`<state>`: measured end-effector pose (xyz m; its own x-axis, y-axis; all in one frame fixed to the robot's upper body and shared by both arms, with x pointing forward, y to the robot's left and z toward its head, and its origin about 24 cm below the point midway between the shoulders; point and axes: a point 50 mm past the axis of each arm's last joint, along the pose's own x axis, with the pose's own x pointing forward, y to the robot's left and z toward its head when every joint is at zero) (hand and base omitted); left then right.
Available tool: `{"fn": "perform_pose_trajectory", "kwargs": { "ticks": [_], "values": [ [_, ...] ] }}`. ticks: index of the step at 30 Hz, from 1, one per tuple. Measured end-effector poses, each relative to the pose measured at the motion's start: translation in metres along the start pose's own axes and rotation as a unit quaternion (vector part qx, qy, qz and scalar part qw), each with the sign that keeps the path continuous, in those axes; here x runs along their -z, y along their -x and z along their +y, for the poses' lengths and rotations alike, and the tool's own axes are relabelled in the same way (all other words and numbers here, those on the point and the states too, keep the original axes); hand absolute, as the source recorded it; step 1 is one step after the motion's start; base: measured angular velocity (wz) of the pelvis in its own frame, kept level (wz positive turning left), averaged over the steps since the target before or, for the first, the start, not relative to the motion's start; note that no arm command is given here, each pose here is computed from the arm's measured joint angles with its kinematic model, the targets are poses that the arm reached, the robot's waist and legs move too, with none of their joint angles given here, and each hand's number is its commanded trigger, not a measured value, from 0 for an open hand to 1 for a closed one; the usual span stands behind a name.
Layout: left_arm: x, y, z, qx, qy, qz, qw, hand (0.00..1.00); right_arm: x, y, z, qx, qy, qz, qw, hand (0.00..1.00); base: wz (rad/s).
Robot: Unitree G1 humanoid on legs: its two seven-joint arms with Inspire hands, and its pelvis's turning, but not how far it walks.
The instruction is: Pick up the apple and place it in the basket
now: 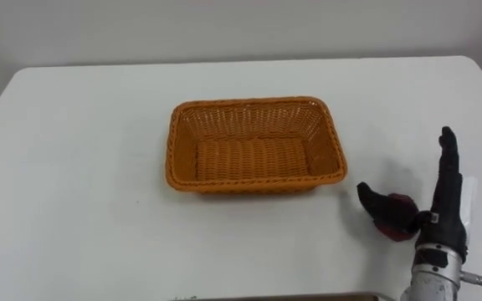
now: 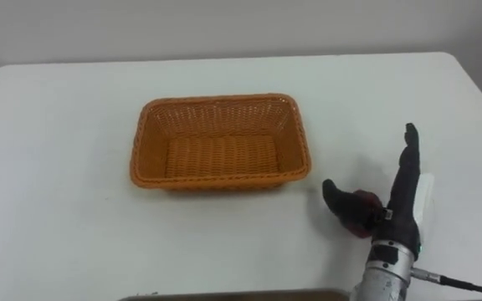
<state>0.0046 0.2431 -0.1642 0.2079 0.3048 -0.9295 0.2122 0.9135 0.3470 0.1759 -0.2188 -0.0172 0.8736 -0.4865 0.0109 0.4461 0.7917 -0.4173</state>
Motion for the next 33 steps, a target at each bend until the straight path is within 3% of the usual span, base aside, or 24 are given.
{"fn": "perform_pose_trajectory", "kwargs": {
  "ticks": [9, 10, 11, 13, 33],
  "values": [
    [0.003, 0.0, 0.0, 0.001, -0.001, 0.006, 1.0, 0.0, 0.027, 0.016, -0.003, -0.023, 0.047, 0.045, 0.998, 0.0, 0.0],
    [0.002, 0.0, 0.0, 0.001, -0.001, 0.005, 1.0, 0.0, 0.029, 0.019, -0.003, -0.027, 0.046, 0.048, 0.997, 0.13, -0.03],
    [0.0, 0.0, 0.0, 0.0, -0.001, 0.001, 1.0, 0.0, 0.028, 0.019, 0.0, -0.034, 0.044, 0.046, 0.997, 0.64, 0.0],
    [-0.004, -0.001, 0.002, -0.003, 0.0, -0.005, 1.0, 0.0, 0.03, 0.021, 0.001, -0.043, 0.045, 0.048, 0.997, 1.0, 0.0],
    [0.005, 0.0, 0.001, -0.001, 0.004, 0.013, 1.0, 0.0, 0.05, 0.011, -0.017, 0.015, 0.106, 0.046, 0.993, 1.0, 0.01]
  ]
}}
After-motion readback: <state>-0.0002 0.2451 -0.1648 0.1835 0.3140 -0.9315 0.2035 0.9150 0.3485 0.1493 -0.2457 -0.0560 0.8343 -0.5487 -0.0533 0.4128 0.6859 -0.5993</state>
